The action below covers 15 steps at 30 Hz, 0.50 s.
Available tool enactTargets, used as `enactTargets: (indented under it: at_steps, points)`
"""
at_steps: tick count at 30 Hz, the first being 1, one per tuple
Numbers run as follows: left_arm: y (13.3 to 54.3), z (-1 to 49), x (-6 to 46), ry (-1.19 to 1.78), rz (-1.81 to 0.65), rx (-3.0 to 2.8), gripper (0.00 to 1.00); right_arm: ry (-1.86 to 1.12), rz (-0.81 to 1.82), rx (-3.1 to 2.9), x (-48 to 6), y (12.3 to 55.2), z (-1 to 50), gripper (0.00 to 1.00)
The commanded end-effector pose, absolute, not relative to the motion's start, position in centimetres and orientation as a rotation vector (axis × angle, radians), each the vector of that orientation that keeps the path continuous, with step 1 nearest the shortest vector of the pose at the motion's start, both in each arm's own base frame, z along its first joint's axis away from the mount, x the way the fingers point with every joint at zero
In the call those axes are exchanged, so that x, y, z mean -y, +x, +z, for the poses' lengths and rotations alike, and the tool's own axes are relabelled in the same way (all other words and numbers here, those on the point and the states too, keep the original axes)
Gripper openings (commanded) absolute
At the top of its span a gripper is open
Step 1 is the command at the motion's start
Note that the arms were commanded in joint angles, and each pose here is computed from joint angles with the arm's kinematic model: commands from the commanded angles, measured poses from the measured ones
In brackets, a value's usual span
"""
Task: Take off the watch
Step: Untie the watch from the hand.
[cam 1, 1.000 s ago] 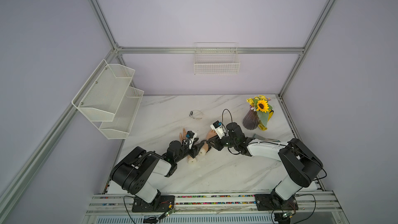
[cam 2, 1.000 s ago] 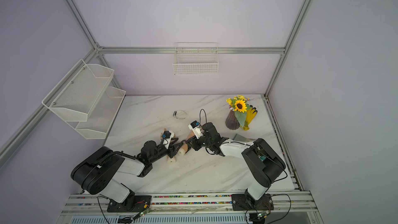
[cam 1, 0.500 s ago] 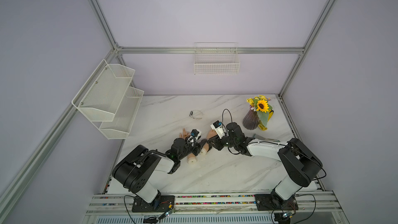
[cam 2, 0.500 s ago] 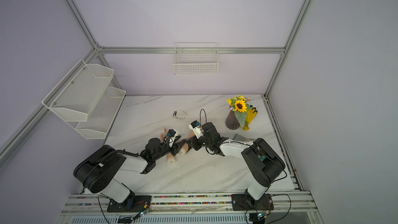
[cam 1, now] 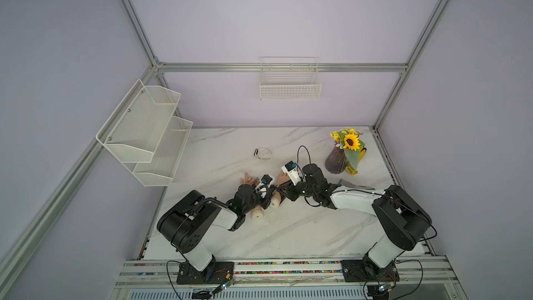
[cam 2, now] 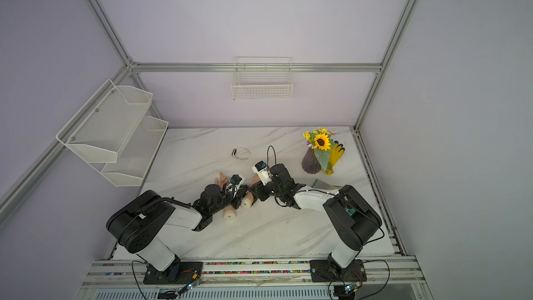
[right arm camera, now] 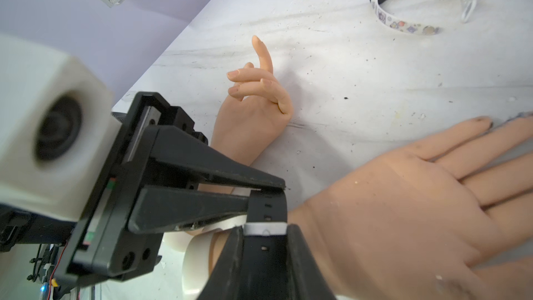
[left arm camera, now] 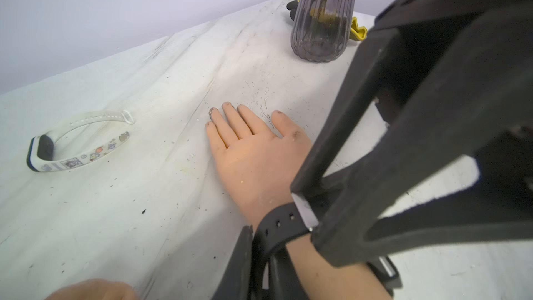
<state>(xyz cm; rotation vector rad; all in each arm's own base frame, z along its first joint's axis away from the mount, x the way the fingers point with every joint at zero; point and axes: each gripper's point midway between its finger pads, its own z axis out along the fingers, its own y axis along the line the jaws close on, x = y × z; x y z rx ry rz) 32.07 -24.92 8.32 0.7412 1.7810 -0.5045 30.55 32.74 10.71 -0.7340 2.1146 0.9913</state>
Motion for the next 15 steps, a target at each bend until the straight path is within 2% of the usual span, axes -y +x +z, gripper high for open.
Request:
enactTargets:
  at_steps: [1,15]
  points:
    - [33.0,9.0,24.2,0.68,-0.454,-1.788,0.0,-0.781,1.065,-2.051,-34.0,29.3,12.3,0.18]
    - [34.7,7.8,20.3,0.439,-0.27,-1.902,0.0,-0.48,0.898,-2.029,-29.2,31.2,13.7,0.18]
